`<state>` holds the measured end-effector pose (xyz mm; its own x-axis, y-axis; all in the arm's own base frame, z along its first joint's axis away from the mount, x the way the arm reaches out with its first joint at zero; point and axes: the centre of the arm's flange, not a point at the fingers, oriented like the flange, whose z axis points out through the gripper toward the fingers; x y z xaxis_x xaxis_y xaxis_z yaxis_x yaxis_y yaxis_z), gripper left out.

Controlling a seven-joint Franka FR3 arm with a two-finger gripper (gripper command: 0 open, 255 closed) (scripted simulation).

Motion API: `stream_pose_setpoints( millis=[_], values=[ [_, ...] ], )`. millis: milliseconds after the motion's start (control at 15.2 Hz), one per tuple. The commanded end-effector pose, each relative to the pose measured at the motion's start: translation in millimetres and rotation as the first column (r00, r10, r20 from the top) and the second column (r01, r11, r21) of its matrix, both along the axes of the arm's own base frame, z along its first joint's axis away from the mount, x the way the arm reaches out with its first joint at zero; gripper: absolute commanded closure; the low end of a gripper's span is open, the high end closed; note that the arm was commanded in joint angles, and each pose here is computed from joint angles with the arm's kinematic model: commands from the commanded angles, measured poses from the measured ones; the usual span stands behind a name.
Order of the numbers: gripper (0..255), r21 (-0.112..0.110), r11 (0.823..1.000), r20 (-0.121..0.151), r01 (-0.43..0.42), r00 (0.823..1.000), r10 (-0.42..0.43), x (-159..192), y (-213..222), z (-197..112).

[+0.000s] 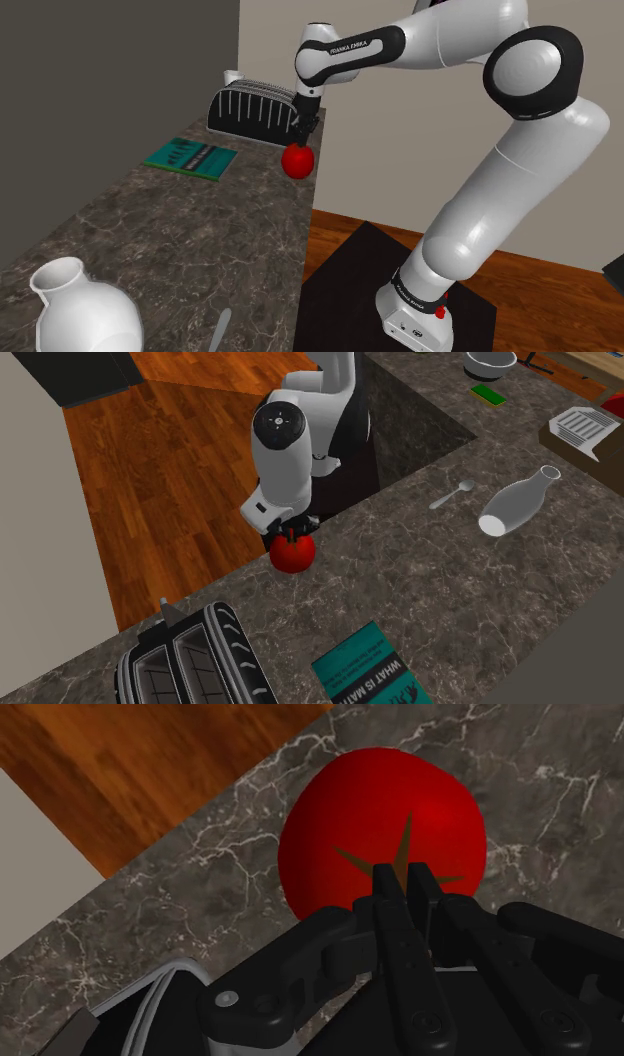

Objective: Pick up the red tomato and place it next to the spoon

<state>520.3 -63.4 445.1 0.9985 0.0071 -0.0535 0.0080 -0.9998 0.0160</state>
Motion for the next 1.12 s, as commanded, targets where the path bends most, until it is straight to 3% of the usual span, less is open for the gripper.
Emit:
stream_pose_setpoints(
  millis=[0,1056],
  values=[
    [255,0.0,1.0,0.0,0.0,1.0,0.0,-1,-1,12],
    [255,0.0,1.0,0.0,0.0,1.0,0.0,-1,-1,96]
  ],
)
